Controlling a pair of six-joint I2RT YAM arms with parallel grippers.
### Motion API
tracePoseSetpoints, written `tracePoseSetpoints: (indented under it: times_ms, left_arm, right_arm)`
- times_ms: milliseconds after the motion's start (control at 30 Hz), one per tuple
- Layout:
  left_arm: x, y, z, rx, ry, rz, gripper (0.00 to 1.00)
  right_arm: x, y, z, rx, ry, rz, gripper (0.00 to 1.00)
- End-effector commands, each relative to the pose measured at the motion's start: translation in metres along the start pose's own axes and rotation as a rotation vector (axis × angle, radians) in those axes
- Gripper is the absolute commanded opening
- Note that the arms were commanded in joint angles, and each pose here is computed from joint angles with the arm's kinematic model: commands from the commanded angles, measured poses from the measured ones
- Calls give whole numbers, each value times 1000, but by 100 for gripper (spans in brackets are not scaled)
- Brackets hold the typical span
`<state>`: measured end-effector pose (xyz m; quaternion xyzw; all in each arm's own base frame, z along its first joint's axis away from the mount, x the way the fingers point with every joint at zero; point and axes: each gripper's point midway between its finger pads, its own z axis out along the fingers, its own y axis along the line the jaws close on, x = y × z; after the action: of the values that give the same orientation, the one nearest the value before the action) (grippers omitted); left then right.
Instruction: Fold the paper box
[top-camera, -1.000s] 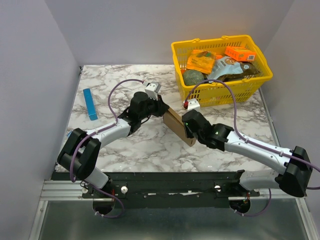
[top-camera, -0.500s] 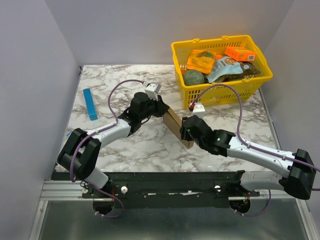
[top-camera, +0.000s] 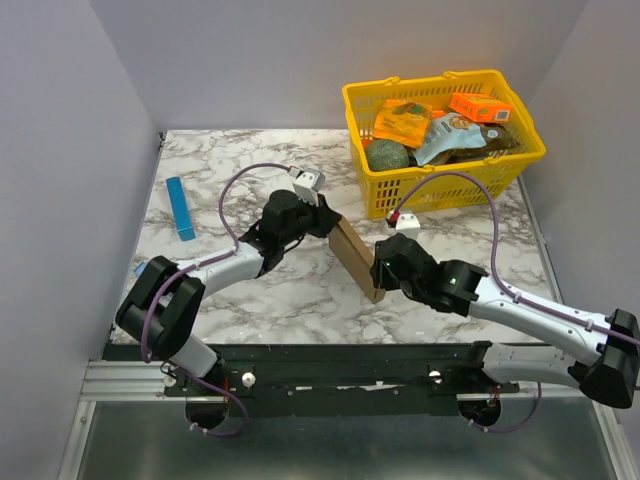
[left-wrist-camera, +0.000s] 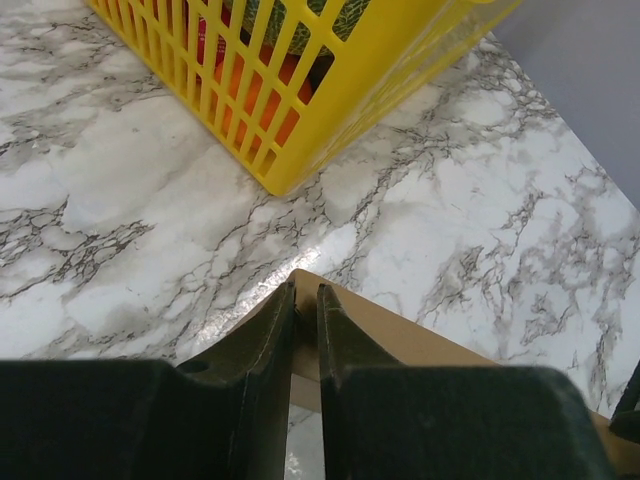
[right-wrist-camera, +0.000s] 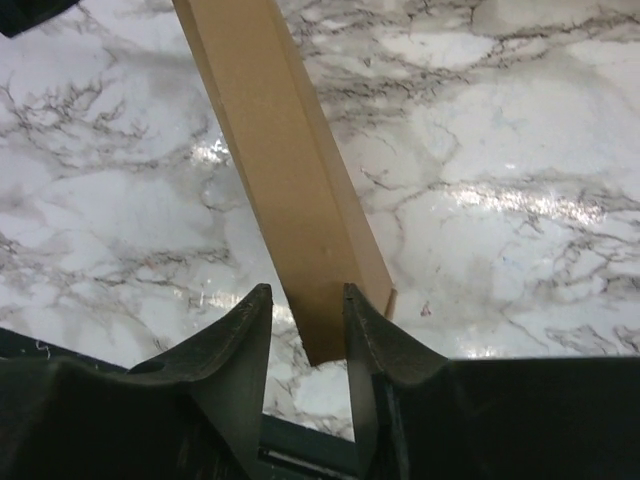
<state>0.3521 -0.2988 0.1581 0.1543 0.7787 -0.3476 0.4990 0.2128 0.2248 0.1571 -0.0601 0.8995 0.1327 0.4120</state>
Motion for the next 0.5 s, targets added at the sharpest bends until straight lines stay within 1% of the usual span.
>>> tracePoseSetpoints:
  times_ms: [0, 100, 267, 400, 467]
  left_arm:
    - [95, 43, -18, -149, 302, 7, 20]
    - [95, 42, -18, -149, 303, 9, 19]
    - [94, 42, -18, -151, 301, 7, 19]
    - [95, 41, -18, -151, 306, 8, 19]
    - [94, 41, -19, -153, 307, 8, 19]
  right_arm:
    - [20, -14, -24, 29, 120, -25, 41]
    - [24, -21, -30, 48, 137, -25, 37]
    - [29, -24, -30, 52, 153, -33, 35]
    - [11, -14, -38, 12, 110, -20, 35]
    - [4, -14, -41, 7, 93, -39, 35]
